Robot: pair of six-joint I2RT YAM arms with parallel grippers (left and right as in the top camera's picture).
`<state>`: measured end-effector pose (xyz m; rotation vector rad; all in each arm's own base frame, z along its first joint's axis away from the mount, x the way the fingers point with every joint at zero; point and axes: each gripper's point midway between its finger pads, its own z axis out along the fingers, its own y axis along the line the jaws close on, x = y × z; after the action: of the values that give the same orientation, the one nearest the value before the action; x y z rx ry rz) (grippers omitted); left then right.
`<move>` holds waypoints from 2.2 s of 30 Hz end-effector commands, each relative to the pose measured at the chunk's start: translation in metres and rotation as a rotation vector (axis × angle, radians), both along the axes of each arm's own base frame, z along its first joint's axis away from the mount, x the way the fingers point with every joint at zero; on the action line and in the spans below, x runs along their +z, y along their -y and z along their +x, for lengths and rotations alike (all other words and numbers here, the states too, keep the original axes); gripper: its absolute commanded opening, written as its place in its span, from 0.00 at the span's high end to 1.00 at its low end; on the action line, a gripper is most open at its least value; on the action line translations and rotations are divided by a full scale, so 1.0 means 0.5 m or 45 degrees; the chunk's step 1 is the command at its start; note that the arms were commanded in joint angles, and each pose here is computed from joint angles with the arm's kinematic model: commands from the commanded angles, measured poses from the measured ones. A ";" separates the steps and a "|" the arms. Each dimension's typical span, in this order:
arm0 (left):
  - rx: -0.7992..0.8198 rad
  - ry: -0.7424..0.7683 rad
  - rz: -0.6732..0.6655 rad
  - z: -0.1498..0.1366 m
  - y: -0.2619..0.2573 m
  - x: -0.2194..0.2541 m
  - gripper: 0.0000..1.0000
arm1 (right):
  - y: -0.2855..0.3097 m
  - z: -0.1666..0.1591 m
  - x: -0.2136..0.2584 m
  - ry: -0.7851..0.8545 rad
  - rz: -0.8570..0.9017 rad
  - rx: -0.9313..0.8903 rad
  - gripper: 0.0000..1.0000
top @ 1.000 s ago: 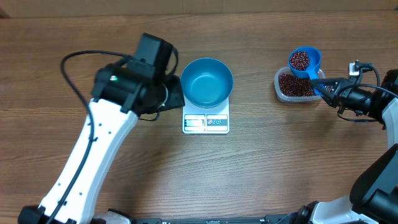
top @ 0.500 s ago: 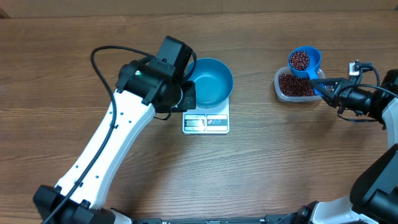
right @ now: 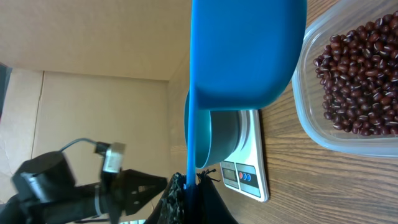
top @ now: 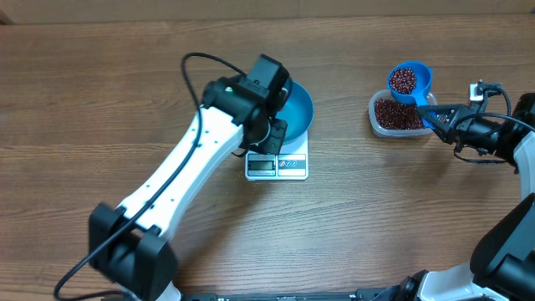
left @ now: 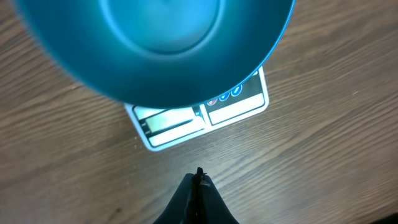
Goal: Scoop item into bowl and weigh 150g on scale
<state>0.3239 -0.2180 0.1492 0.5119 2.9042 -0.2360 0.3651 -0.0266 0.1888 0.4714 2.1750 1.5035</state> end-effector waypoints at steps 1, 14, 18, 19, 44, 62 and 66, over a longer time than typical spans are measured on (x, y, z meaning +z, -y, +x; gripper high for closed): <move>-0.164 -0.045 0.049 -0.005 0.019 -0.049 0.96 | 0.000 0.005 0.018 0.058 0.031 0.014 0.96; -0.402 -0.080 0.140 -0.014 0.061 -0.133 0.96 | 0.000 0.005 0.018 0.058 0.031 0.014 0.96; -0.441 -0.070 0.152 -0.010 0.061 -0.138 0.96 | 0.001 0.005 0.018 0.058 0.031 0.014 0.96; -0.462 -0.064 0.152 -0.009 0.062 -0.138 0.96 | 0.000 0.005 0.018 0.058 0.031 0.014 0.96; -0.588 -0.063 0.138 -0.027 0.070 -0.194 0.96 | 0.000 0.005 0.018 0.057 0.031 0.014 0.96; -0.664 -0.010 0.122 -0.031 0.101 -0.199 0.96 | 0.000 0.005 0.018 0.056 0.032 0.014 0.96; -0.669 -0.010 0.124 -0.032 0.101 -0.200 0.96 | 0.000 0.005 0.018 0.057 0.031 0.014 0.96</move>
<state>0.3132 -0.2685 0.0580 1.2372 2.7341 -0.1637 0.3650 -0.0261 0.1900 0.4692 2.1691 1.5112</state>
